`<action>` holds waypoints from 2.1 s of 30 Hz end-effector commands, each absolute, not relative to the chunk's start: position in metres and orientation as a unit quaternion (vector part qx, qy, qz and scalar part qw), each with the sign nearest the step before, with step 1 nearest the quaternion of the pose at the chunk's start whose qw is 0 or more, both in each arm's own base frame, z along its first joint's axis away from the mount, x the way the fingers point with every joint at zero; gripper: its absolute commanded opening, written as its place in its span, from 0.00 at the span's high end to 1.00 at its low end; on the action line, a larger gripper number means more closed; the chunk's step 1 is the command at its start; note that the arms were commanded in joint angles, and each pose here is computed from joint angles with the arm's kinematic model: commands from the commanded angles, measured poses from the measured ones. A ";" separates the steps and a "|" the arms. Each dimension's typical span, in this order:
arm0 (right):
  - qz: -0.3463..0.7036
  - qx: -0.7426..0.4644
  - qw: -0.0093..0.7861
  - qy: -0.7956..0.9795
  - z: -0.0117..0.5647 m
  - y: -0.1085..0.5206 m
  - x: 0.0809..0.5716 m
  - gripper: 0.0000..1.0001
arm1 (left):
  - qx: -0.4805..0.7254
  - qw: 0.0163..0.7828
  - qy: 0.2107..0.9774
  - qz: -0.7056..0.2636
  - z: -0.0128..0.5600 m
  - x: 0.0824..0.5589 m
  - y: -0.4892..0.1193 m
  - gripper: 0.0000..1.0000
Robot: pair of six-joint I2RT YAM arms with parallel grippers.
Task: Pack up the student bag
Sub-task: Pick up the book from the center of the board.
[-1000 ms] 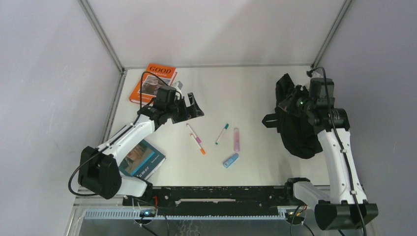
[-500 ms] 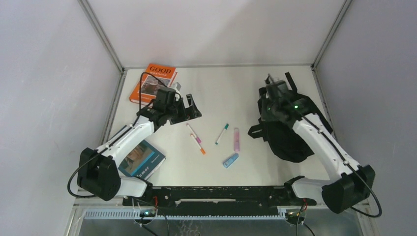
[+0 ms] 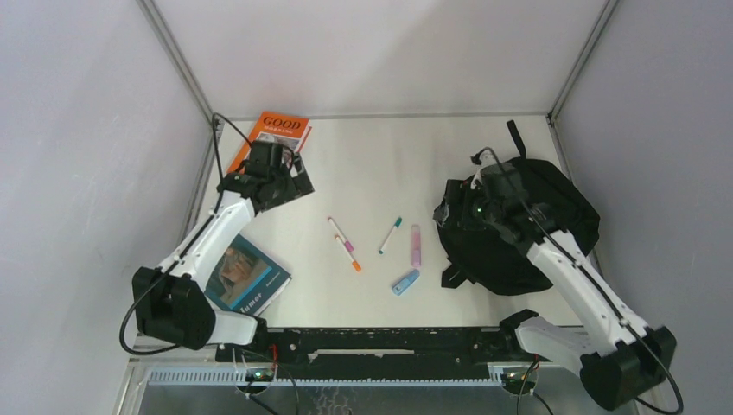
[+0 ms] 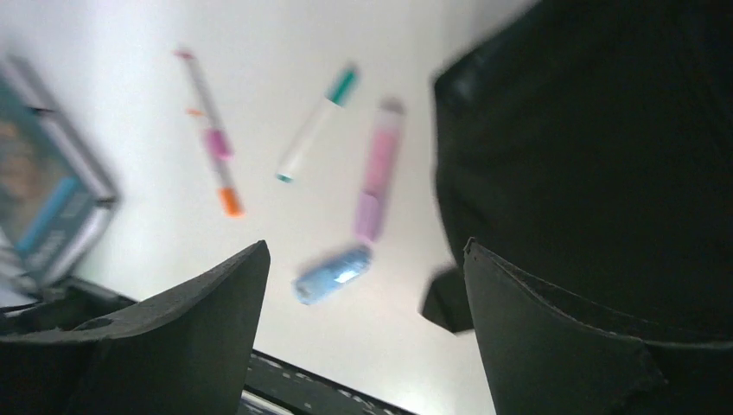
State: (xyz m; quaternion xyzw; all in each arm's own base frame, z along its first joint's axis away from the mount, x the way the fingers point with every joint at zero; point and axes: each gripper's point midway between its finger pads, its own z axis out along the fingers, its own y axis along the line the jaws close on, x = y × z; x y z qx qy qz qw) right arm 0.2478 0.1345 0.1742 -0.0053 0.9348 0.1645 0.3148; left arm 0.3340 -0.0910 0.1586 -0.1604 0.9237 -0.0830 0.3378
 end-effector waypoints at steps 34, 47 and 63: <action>0.280 0.087 0.338 0.895 0.186 0.159 0.256 0.09 | 0.082 0.243 0.952 0.165 0.059 0.564 -0.014 0.10; 0.283 0.088 0.328 0.897 0.182 0.165 0.264 0.11 | 0.073 0.230 0.963 0.124 0.049 0.553 -0.027 0.89; 0.280 0.088 0.341 0.893 0.187 0.160 0.245 0.12 | 0.234 0.288 0.919 0.131 0.098 0.484 -0.157 1.00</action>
